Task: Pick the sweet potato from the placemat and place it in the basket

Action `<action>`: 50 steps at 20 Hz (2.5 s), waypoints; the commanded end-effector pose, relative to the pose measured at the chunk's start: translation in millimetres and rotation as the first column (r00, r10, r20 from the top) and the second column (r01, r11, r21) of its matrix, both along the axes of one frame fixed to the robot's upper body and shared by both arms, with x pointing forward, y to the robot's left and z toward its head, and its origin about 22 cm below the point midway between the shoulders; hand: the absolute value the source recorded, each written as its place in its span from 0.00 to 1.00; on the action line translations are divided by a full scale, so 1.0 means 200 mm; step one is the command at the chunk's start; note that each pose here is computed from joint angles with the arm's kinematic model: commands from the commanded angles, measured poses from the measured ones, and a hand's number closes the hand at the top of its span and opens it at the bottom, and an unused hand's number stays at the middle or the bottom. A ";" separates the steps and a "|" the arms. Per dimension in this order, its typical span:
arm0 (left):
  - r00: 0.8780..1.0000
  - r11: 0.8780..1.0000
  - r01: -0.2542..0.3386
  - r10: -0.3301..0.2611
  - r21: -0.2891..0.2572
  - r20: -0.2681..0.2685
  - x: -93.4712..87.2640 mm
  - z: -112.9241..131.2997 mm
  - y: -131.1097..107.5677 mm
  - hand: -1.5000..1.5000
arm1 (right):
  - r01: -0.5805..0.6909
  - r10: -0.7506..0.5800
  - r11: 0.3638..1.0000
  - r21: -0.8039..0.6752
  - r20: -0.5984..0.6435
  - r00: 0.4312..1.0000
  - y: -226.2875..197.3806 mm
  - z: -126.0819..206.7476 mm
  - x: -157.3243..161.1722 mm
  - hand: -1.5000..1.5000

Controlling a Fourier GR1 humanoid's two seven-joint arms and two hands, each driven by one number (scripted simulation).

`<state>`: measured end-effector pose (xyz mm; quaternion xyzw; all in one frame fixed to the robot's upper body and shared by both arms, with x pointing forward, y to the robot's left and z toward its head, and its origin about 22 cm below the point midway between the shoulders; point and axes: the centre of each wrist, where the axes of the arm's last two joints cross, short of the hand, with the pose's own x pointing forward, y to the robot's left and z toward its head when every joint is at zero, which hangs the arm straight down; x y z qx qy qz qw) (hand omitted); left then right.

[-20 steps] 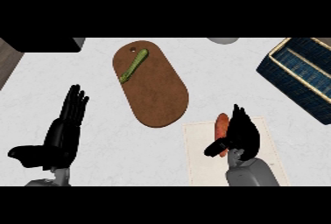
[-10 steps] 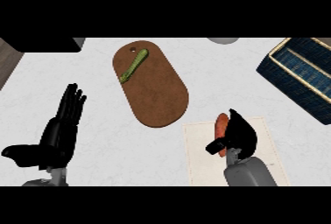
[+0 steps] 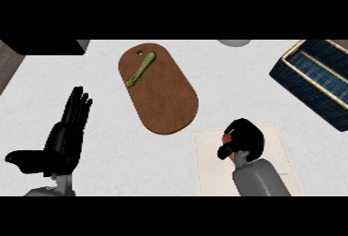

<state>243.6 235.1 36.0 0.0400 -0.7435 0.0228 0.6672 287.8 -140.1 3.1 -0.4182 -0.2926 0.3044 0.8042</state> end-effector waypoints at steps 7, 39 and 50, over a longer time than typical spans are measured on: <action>1.000 1.000 0.016 -0.016 0.002 -0.001 -0.08 -0.06 0.02 0.50 | -0.014 0.017 0.996 -0.086 0.040 0.999 0.09 -0.01 0.04 1.00; 0.999 0.999 0.031 -0.032 0.024 0.005 0.00 0.04 0.03 0.50 | 0.342 -0.277 0.937 0.073 0.751 0.600 0.17 1.12 0.87 1.00; 1.000 1.000 -0.012 0.012 -0.002 -0.004 -0.07 -0.03 0.00 0.50 | 0.497 -0.299 0.860 -0.115 0.675 0.675 -0.15 1.05 0.88 1.00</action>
